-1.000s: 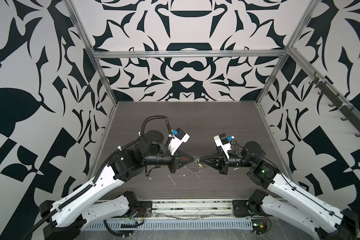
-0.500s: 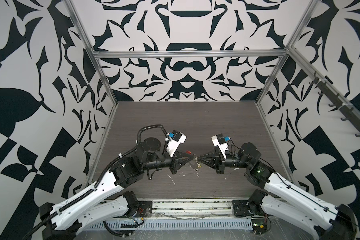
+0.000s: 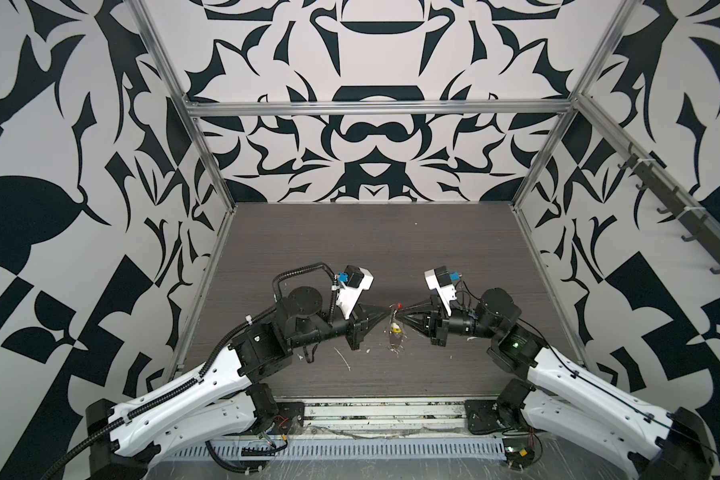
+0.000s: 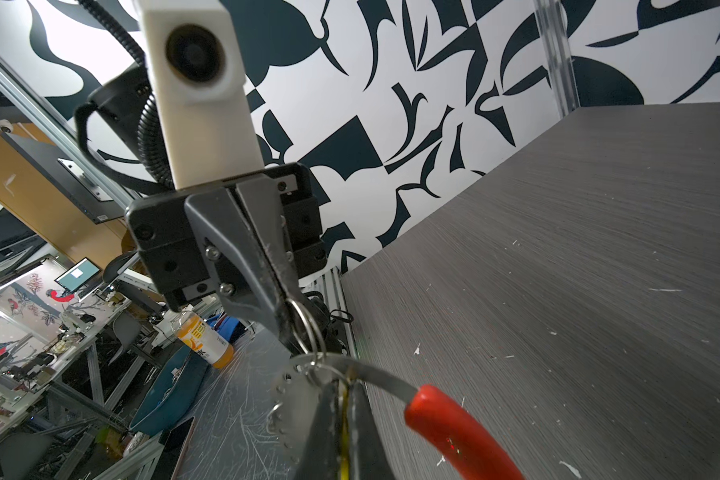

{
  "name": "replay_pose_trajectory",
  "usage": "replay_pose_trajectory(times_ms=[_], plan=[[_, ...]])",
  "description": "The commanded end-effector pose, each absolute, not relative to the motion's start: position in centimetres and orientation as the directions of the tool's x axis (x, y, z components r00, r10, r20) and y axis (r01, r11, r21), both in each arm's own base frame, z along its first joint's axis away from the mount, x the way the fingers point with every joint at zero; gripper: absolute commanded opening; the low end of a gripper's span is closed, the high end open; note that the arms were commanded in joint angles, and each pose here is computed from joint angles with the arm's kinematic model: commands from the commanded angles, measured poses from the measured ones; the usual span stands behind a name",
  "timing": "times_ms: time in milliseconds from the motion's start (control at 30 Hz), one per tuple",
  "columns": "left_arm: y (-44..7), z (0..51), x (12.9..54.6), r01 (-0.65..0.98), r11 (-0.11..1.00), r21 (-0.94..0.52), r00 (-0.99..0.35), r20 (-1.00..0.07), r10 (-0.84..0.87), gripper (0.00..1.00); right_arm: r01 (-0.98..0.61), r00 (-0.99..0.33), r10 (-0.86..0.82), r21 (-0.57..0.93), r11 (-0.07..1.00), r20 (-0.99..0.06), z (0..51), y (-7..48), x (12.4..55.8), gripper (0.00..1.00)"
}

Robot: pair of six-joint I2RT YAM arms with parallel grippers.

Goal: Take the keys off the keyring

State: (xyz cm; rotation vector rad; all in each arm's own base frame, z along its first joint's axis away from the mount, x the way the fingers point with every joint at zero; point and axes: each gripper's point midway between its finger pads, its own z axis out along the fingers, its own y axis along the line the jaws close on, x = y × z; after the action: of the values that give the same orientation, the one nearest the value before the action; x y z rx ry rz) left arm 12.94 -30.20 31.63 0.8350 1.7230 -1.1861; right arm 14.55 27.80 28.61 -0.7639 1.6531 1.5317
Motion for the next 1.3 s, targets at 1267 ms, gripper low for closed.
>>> replay_pose_trajectory(times_ms=[1267], plan=[[-25.5,23.5,20.3,0.522,0.768,-0.372,-0.502,-0.861,-0.076,0.00,-0.572,-0.535,0.113,0.457,0.681,-0.837,27.6,20.7,20.2,0.00]])
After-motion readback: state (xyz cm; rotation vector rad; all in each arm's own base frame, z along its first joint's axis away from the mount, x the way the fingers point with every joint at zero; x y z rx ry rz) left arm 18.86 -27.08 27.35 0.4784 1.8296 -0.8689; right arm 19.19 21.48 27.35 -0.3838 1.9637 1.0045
